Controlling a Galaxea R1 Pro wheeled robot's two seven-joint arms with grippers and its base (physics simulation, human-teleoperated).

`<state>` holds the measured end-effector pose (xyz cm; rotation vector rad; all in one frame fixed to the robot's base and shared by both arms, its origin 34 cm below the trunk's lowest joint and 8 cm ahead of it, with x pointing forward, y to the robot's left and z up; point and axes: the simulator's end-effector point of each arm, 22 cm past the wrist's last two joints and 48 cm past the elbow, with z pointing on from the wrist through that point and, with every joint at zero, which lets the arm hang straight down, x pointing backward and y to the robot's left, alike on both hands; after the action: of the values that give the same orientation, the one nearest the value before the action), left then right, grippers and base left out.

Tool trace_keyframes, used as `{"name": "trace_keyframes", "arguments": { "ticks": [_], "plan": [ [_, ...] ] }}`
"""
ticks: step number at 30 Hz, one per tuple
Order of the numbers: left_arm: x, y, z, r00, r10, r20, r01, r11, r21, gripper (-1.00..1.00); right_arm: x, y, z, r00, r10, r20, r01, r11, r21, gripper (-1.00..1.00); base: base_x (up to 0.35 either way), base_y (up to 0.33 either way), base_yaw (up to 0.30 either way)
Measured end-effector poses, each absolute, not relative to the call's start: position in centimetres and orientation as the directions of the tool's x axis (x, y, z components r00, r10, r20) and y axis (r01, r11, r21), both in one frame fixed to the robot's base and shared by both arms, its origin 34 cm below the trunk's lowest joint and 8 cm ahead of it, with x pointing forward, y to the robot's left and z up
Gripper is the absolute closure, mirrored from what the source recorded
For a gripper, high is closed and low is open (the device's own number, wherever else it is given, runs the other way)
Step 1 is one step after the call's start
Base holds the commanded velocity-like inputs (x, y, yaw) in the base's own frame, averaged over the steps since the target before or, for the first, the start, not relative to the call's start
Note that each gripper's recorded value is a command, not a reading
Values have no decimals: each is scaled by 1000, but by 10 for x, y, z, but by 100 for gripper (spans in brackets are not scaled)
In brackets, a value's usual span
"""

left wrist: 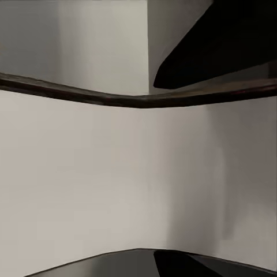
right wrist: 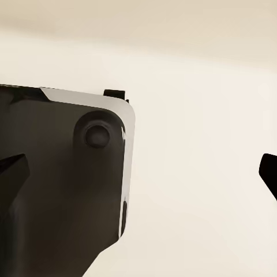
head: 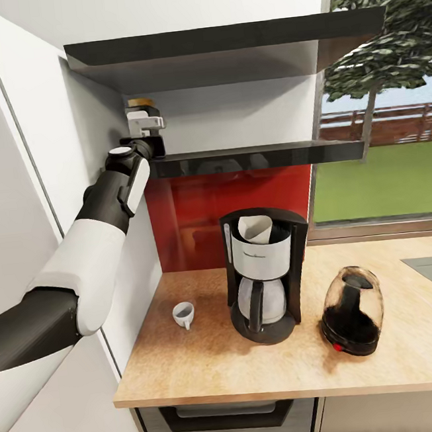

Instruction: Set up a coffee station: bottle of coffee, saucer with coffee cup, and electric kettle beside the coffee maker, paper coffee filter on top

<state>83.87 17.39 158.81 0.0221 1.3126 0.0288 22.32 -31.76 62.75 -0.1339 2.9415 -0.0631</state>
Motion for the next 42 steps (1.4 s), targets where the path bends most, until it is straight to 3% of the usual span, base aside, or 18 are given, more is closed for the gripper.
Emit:
{"name": "trace_keyframes", "arguments": {
  "ticks": [15,22,42],
  "plan": [
    [838,173,1592,258,27,-966,-2,1000,27,100,224,-316,627,-976,-94,-194,-86,995,-49,-100,0,0,0],
    [835,170,1592,205,36,-978,2,999,37,100,224,-314,627,-976,-95,-195,-88,995,-47,-100,0,0,0],
    [812,163,1627,277,34,-960,34,998,45,100,225,-313,628,-976,-92,-198,-85,995,-46,-100,0,0,-66]
  ]
}}
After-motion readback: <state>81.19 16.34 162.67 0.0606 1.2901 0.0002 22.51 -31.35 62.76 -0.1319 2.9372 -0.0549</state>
